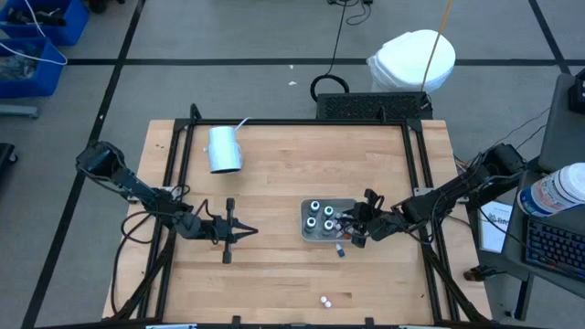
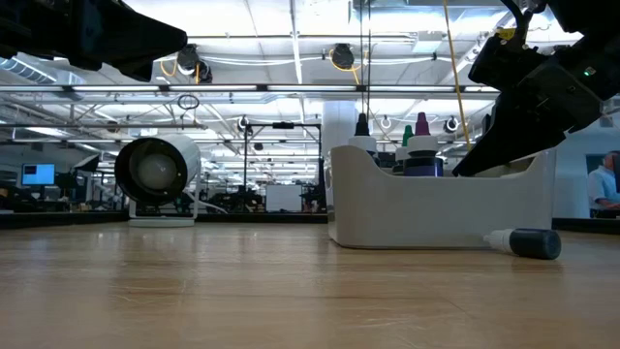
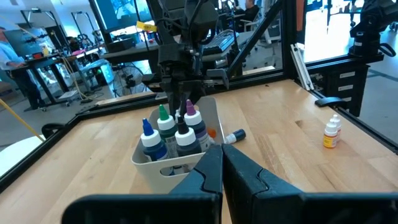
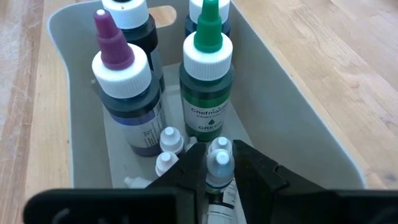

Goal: Pick & Place food coloring
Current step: Put the small green food coloring bottle into the gray bin, then put the orange food coloring bottle into the gray bin

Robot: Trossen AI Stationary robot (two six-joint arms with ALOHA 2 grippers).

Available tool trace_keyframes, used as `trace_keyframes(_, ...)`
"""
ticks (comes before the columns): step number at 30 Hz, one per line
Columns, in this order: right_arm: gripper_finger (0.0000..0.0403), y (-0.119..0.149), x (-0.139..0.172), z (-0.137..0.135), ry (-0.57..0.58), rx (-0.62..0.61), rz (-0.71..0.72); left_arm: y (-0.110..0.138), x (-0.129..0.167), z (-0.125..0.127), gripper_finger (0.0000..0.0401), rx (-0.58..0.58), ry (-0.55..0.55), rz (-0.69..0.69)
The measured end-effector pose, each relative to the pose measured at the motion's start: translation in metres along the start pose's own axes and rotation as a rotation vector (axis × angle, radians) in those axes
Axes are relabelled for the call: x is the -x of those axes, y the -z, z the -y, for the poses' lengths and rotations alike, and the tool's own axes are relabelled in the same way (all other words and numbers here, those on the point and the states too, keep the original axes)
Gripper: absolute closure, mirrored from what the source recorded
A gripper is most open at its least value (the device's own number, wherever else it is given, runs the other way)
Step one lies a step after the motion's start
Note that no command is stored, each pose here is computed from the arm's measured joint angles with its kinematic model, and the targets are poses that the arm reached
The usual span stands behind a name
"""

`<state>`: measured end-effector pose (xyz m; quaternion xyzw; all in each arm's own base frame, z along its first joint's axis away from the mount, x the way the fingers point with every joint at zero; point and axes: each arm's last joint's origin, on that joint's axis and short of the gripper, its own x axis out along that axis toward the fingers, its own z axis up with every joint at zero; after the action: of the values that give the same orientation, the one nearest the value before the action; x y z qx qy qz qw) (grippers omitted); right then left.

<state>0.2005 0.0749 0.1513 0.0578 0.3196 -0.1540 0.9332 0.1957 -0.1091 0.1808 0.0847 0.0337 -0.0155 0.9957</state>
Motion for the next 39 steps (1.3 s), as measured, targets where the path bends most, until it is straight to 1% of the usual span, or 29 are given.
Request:
trace_keyframes(8, 0.0315, 0.0, 0.0, 0.0, 0.0, 0.0, 0.0, 0.0, 0.0, 0.0, 0.0391, 0.0, 0.0, 0.0)
trace_keyframes(14, 0.0313, 0.0, 0.0, 0.0, -0.006, 0.006, -0.002, 0.0, 0.0, 0.0, 0.0391, 0.0, 0.0, 0.0)
trace_keyframes(17, 0.0314, -0.003, 0.002, -0.001, -0.037, 0.031, 0.01, 0.0, 0.0, 0.0, 0.0391, 0.0, 0.0, 0.0)
trace_keyframes(20, 0.0314, -0.017, 0.012, -0.003, -0.066, 0.046, 0.066, 0.0, 0.0, 0.0, 0.0391, 0.0, 0.0, -0.001)
trace_keyframes(24, 0.032, -0.042, 0.033, -0.001, -0.094, 0.094, 0.151, 0.0, 0.0, 0.0, 0.0391, -0.001, -0.001, -0.001)
trace_keyframes(26, 0.0329, -0.052, 0.046, 0.002, -0.103, 0.103, 0.179, 0.0, 0.0, 0.0, 0.0391, -0.001, -0.001, -0.001)
trace_keyframes(28, 0.0346, -0.056, 0.057, 0.005, -0.115, 0.104, 0.196, 0.0, 0.0, 0.0, 0.0391, -0.001, 0.0, -0.001)
trace_keyframes(32, 0.0394, -0.049, 0.073, 0.005, -0.154, 0.166, 0.181, 0.0, 0.0, 0.0, 0.0391, -0.001, 0.0, -0.001)
trace_keyframes(34, 0.0396, -0.04, 0.077, 0.0, -0.173, 0.202, 0.194, 0.0, 0.0, 0.0, 0.0391, -0.001, 0.0, -0.002)
trace_keyframes(37, 0.0397, -0.023, 0.082, -0.006, -0.227, 0.233, 0.273, 0.0, 0.0, 0.0, 0.0391, 0.007, 0.0, -0.002)
trace_keyframes(39, 0.0401, -0.011, 0.085, -0.004, -0.268, 0.238, 0.323, 0.0, 0.0, 0.0, 0.0391, 0.05, 0.001, -0.002)
